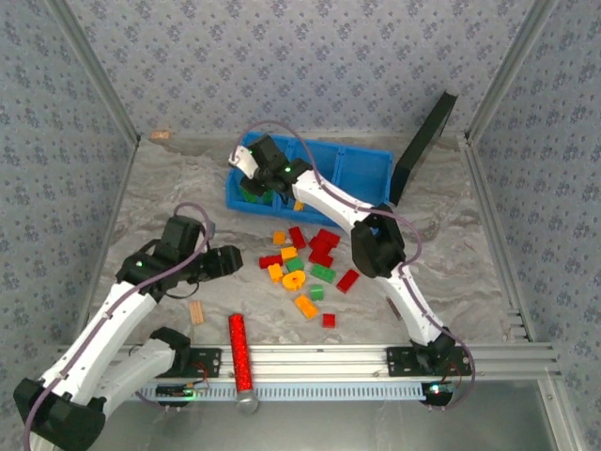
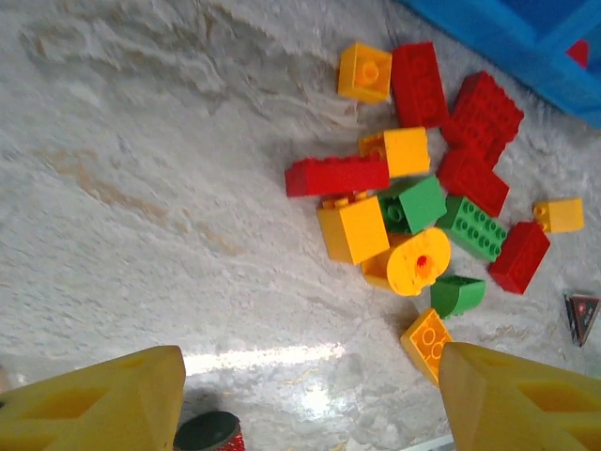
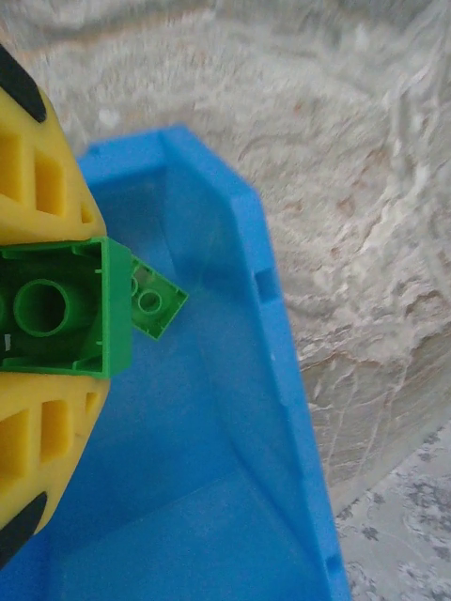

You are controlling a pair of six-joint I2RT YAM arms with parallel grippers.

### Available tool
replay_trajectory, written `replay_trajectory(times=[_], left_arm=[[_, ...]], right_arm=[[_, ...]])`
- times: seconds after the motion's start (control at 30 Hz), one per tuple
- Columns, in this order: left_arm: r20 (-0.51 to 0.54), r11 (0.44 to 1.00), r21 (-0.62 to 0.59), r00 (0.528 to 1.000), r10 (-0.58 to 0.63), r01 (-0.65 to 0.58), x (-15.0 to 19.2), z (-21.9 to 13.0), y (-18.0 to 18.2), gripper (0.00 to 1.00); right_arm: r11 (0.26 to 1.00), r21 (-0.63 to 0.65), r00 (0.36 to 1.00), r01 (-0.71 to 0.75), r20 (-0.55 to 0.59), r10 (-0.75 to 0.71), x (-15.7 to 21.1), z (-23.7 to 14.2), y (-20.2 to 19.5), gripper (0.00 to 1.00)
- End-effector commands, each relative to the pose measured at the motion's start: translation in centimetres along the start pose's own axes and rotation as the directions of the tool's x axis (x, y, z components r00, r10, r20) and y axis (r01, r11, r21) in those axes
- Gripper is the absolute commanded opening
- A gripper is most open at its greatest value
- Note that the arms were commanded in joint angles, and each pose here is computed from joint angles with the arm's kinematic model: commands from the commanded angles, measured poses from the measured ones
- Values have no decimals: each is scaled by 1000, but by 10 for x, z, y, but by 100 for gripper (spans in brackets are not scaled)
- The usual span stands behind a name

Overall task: Sort the legos into containers by color
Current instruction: Place the lego in the container.

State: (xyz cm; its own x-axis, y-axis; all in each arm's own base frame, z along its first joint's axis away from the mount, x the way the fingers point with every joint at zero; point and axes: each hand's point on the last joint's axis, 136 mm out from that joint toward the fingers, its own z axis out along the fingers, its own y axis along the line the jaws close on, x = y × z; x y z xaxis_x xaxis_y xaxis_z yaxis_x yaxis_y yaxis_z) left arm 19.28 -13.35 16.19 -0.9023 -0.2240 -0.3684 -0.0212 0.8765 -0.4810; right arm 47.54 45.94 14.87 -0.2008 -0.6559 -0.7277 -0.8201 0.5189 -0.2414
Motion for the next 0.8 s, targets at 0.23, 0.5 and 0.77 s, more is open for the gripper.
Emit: replay_trajectory(times=[0.23, 0.5, 0.77], left_arm=[[-174, 998, -36, 984, 42, -49, 41, 43, -40, 72], [-308, 989, -106, 949, 63, -100, 73, 70, -69, 73], [-383, 983, -153, 923, 33, -99, 105, 97, -83, 74]], right_arm=[[993, 21, 985, 113, -135, -109, 45, 38, -2, 31], [995, 3, 987, 104, -124, -103, 49, 37, 2, 43], [995, 12, 994, 94, -62, -93, 32, 17, -3, 52]])
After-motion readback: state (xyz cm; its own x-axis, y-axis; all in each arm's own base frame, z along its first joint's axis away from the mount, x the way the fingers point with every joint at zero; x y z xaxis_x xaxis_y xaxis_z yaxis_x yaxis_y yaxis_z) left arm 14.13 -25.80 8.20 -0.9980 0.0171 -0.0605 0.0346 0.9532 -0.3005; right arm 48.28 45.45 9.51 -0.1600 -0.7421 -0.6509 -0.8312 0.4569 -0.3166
